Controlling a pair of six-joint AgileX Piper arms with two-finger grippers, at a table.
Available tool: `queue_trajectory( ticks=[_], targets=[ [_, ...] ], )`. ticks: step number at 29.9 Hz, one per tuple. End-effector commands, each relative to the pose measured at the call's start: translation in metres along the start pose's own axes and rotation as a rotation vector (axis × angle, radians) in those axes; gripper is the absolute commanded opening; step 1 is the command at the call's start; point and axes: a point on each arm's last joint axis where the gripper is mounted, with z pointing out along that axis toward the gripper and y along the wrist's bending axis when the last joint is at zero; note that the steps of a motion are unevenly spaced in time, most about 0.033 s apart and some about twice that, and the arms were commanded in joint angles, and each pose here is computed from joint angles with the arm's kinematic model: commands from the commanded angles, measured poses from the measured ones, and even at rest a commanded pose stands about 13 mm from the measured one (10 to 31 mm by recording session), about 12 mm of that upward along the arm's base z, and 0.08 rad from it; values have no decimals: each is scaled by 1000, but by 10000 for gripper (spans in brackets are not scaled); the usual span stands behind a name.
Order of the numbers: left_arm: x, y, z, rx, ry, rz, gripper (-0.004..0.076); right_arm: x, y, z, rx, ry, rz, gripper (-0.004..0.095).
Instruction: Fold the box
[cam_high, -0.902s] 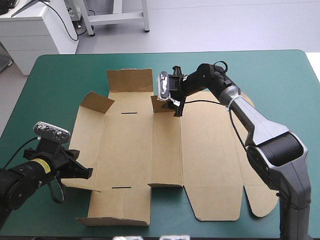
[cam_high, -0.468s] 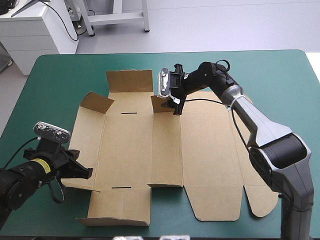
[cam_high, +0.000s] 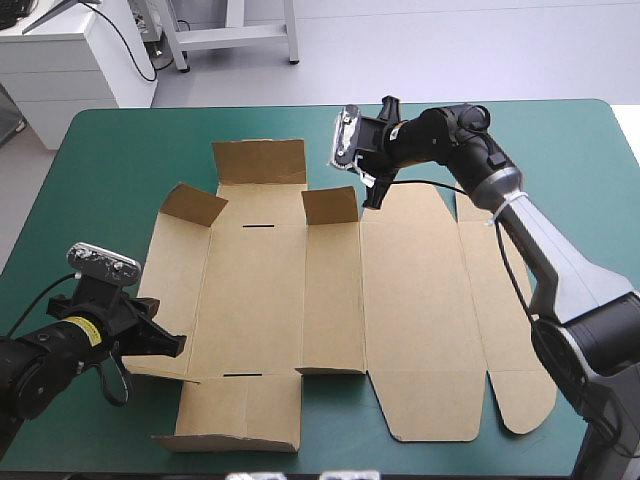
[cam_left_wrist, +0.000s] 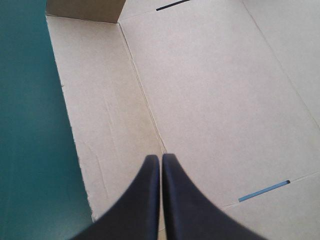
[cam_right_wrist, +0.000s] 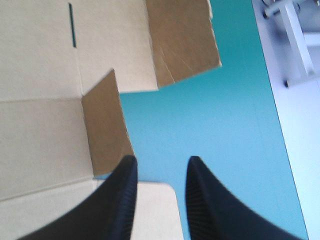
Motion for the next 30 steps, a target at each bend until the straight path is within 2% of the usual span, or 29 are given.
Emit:
queue_trajectory(
  ticks=[1,7,11,15,18,21,25,30],
  targets=[
    [-12,0,-8,2,-90,-10,-8,-5,-18,-52,177,48,102,-13],
    [-12,0,-8,2,-90,-10,-8,28,-33,-74,225,162,361,-19],
    [-12,0,-8,2,-90,-10,-8,63,-44,-89,249,234,624,-19],
    [-13,0,-8,-1,-104,-7,-8,95,-49,-106,217,310,774,-19],
    [-15,1,-8,-6,-124,-3,-8,107,-49,-119,175,294,862,-19],
    [-16,1,-8,-9,-141,0,-8,110,-49,-136,167,256,911,-19],
    [-19,3,-7,-36,-153,24,-8,102,-45,-159,195,223,899,-18],
    [-24,7,-1,-81,-59,51,-8,89,-39,-184,239,182,878,-17]
  ],
)
